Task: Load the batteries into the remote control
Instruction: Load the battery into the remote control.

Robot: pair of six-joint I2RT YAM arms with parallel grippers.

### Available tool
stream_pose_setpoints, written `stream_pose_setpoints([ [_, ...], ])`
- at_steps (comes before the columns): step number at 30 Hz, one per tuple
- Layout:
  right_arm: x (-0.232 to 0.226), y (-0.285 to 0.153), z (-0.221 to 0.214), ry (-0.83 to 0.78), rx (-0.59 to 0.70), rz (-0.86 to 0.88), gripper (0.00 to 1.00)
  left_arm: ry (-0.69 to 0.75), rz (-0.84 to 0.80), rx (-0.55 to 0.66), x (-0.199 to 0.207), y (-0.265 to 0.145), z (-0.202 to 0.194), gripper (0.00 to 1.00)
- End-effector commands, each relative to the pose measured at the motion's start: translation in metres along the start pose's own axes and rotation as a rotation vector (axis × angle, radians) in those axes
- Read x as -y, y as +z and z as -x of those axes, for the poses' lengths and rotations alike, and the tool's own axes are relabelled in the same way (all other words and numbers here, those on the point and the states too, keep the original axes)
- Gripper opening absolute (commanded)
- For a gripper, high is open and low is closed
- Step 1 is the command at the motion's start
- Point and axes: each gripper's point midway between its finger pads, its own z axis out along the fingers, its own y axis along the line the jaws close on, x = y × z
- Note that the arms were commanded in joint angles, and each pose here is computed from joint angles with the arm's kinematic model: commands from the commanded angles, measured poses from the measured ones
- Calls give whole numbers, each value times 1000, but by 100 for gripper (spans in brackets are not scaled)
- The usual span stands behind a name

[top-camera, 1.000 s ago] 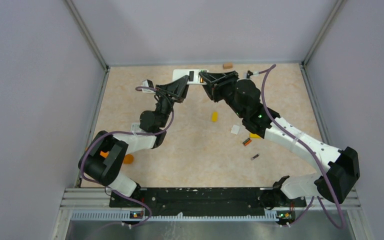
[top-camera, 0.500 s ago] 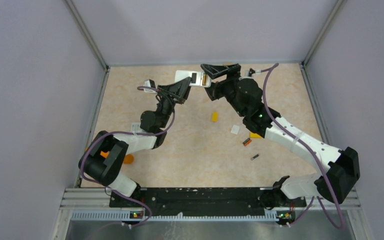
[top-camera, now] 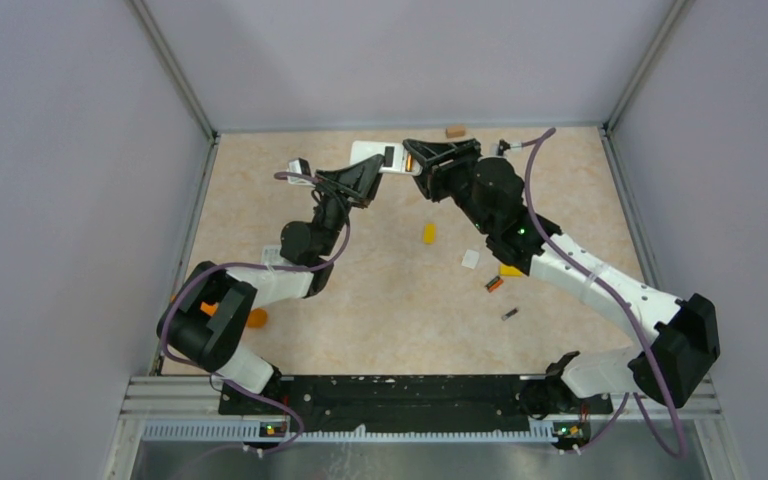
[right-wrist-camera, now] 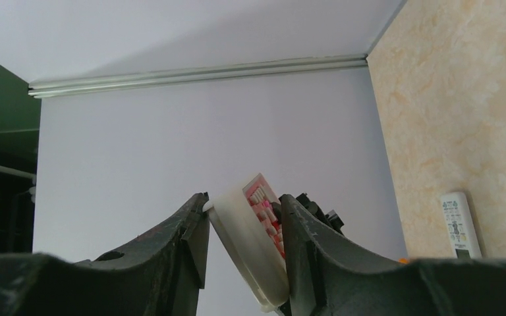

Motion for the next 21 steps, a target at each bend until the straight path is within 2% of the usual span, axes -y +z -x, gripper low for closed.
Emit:
stream_pose_setpoints([
  [1,-36,-8,0,29,-22,118,31,11,-135,-41,37,4,-8,0],
  [9,-31,-8,-8,25,-90,133,13,8,-99,-44,33,9,-9,0],
  [16,-28,-16,-18,-25,-174,112,11,-18,-32,-50,26,13,-9,0],
  [21,-28,-27,-23,-54,-293,115,12,-46,-3,-80,28,14,-11,0],
])
